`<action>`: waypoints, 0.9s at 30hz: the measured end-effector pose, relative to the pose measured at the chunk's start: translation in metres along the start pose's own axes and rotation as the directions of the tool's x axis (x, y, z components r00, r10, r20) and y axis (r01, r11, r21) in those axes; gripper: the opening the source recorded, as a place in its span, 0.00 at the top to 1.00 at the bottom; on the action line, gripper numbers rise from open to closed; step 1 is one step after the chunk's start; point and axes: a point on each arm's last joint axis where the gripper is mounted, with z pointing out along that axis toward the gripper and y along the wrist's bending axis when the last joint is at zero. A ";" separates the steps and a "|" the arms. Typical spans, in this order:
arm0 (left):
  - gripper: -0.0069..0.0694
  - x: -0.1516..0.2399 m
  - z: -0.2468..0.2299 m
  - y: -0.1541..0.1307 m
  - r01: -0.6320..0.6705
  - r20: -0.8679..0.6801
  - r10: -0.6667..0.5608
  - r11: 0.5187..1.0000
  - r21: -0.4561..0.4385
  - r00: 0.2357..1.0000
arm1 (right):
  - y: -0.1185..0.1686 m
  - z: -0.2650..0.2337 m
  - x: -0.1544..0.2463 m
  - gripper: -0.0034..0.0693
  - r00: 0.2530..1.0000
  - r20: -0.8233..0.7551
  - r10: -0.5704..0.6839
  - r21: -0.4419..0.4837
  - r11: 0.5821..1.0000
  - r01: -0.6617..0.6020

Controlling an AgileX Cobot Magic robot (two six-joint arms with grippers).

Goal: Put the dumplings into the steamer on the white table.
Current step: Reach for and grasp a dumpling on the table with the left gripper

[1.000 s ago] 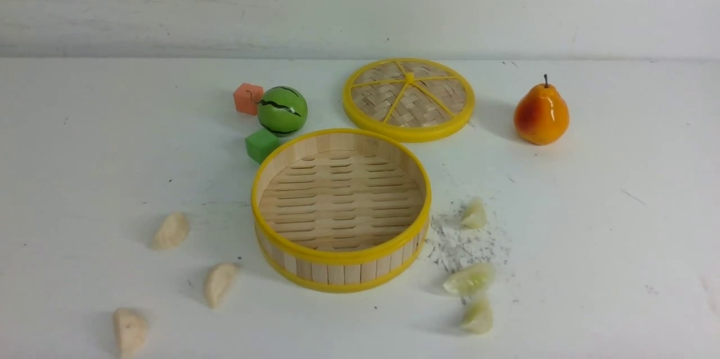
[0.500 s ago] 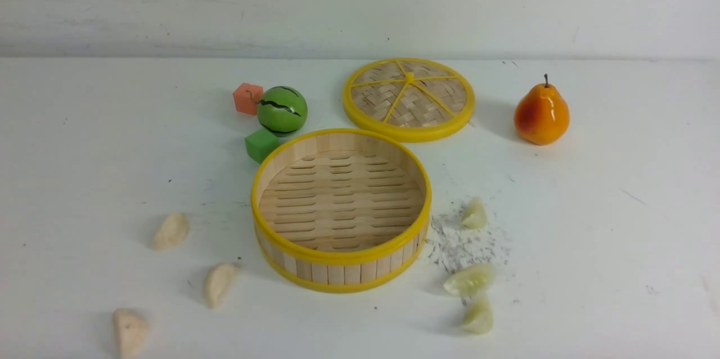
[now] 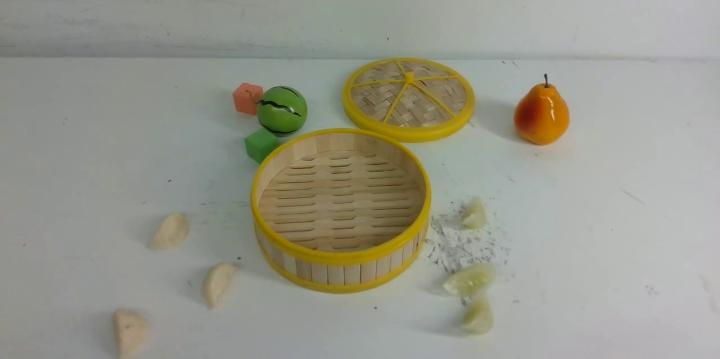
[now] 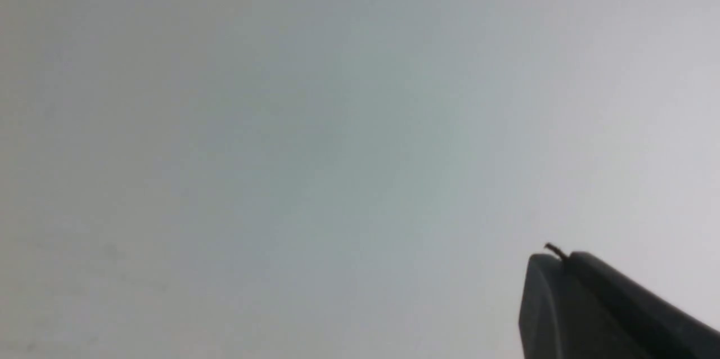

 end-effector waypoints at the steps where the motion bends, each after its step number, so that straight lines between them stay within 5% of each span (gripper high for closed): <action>1: 0.93 -0.006 0.000 -0.001 0.091 0.060 -0.091 0.996 0.014 0.994 | 0.001 0.000 -0.005 0.62 0.996 0.052 0.067 -0.009 0.998 -0.066; 5: 0.93 -0.009 0.003 -0.002 0.269 0.036 -0.269 0.963 0.007 0.962 | 0.001 0.001 -0.014 0.66 0.981 0.100 0.166 -0.024 0.986 -0.164; 8: 0.93 -0.026 0.020 -0.010 0.324 -0.035 -0.325 0.946 -0.014 0.945 | 0.006 0.010 -0.041 0.80 0.972 0.137 0.193 -0.039 0.981 -0.189; 11: 0.93 -0.060 0.068 -0.028 0.128 -0.178 -0.129 0.992 -0.018 0.975 | 0.014 0.039 -0.082 0.97 0.982 0.101 0.157 -0.025 0.988 -0.155; 14: 0.93 -0.062 0.113 -0.033 -0.032 -0.339 0.023 0.999 -0.021 0.941 | 0.017 0.071 -0.093 0.97 0.995 -0.038 0.087 0.012 0.996 -0.087; 17: 0.93 -0.044 0.148 -0.031 -0.065 -0.543 0.018 0.996 -0.067 0.840 | 0.015 0.096 -0.074 0.96 0.950 -0.311 0.043 0.058 0.998 -0.027; 19: 0.93 -0.020 0.163 -0.027 -0.062 -0.697 -0.043 0.990 -0.124 0.716 | 0.012 0.105 -0.052 0.96 0.861 -0.507 0.044 0.087 0.996 0.000; 22: 0.93 0.025 0.173 -0.019 -0.087 -0.890 -0.157 0.973 -0.214 0.428 | 0.006 0.110 -0.011 0.96 0.630 -0.772 0.081 0.133 0.990 0.037; 27: 0.93 0.093 0.175 -0.003 -0.162 -0.967 -0.237 0.955 -0.250 0.093 | 0.002 0.109 0.043 0.96 0.264 -0.956 0.126 0.145 0.988 0.052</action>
